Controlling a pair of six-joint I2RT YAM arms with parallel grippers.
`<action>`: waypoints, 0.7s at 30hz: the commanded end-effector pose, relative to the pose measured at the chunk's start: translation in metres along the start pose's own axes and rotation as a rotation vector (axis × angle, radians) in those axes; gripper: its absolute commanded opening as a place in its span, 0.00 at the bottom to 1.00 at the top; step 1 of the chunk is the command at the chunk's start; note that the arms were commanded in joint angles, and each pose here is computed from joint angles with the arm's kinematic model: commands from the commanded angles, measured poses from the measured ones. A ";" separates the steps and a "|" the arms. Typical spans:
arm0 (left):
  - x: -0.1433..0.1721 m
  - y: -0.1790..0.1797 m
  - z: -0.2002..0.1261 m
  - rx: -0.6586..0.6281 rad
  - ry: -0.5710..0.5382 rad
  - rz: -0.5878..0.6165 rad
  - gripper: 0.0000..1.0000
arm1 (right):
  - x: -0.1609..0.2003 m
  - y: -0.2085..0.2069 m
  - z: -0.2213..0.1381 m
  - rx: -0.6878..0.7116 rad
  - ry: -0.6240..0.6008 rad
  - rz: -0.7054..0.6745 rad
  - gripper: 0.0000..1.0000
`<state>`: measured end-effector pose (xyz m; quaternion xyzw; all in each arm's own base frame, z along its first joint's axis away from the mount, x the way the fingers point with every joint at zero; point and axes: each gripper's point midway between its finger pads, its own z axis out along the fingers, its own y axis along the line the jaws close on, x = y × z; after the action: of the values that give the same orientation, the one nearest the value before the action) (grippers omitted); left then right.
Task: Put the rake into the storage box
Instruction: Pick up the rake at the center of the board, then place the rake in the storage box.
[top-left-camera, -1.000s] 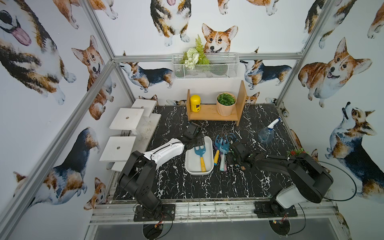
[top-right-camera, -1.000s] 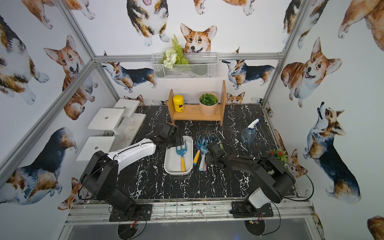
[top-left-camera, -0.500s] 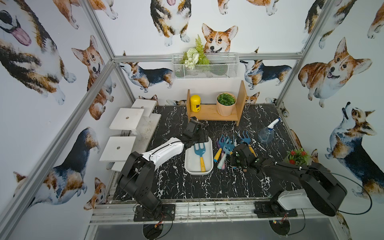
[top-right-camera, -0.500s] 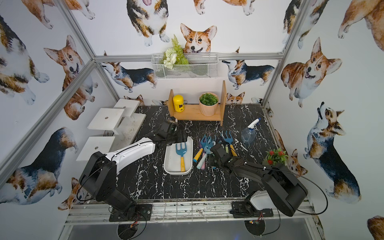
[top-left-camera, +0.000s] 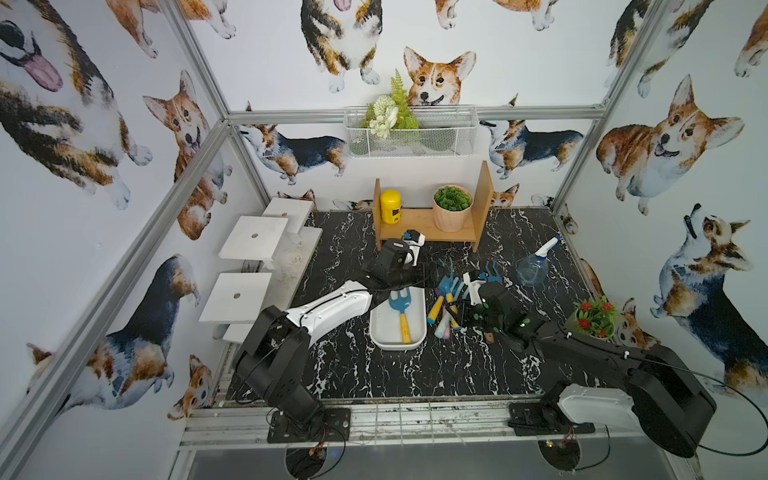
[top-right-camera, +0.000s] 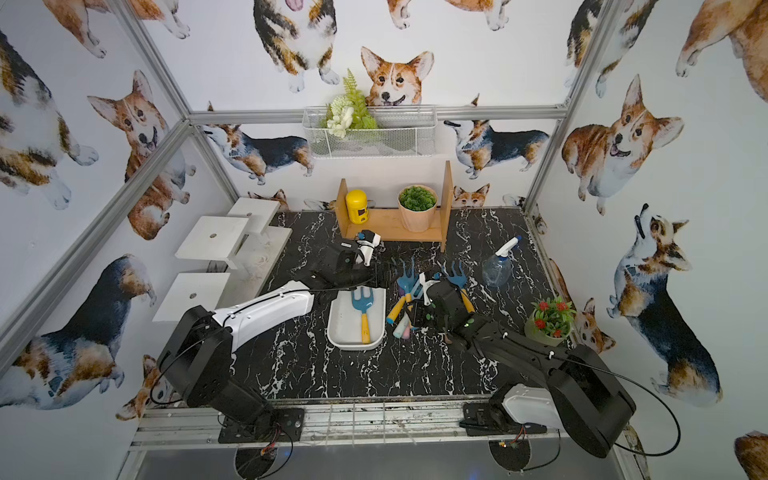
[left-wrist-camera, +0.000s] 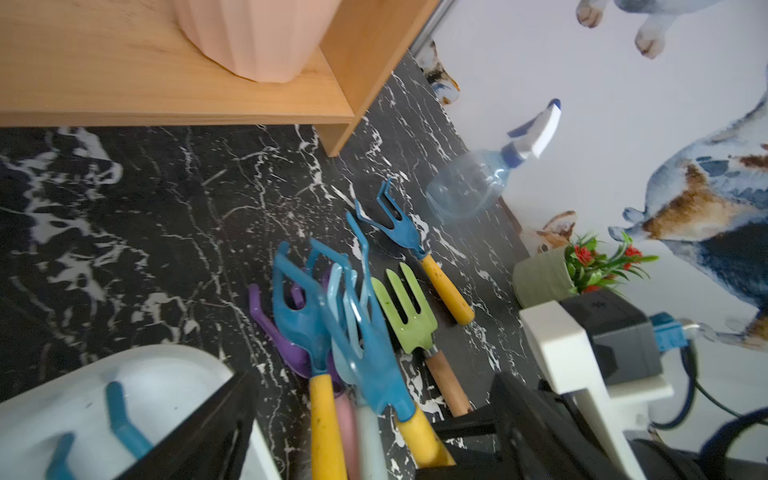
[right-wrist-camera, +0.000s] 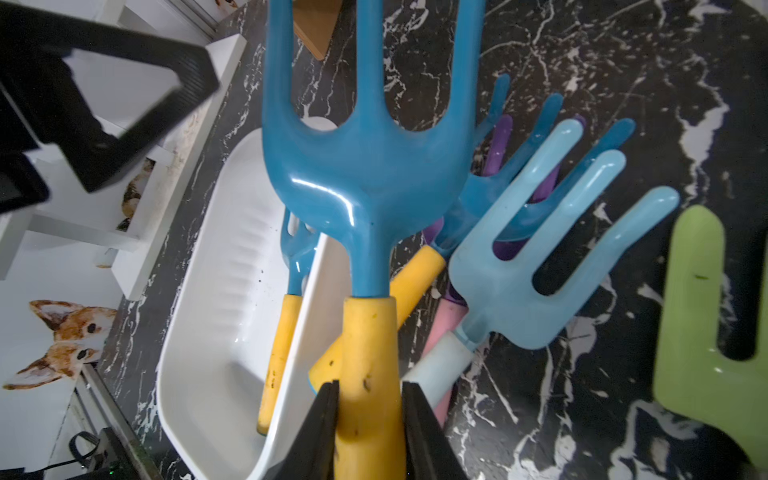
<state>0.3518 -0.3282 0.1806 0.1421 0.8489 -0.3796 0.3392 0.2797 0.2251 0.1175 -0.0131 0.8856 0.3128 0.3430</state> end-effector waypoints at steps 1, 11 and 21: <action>0.002 -0.005 0.007 0.028 0.013 0.026 0.90 | -0.024 0.027 -0.002 -0.094 -0.068 0.002 0.00; -0.008 0.008 0.021 -0.018 -0.042 -0.021 0.64 | -0.027 0.054 0.001 -0.150 -0.075 -0.023 0.01; 0.004 0.023 0.000 -0.112 -0.023 -0.011 0.00 | -0.028 0.052 0.001 -0.106 -0.108 -0.043 0.17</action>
<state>0.3570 -0.3414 0.1837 0.1057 0.8389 -0.4123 0.3392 0.2792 0.2676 0.1508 -0.0476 0.8575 0.3605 0.3640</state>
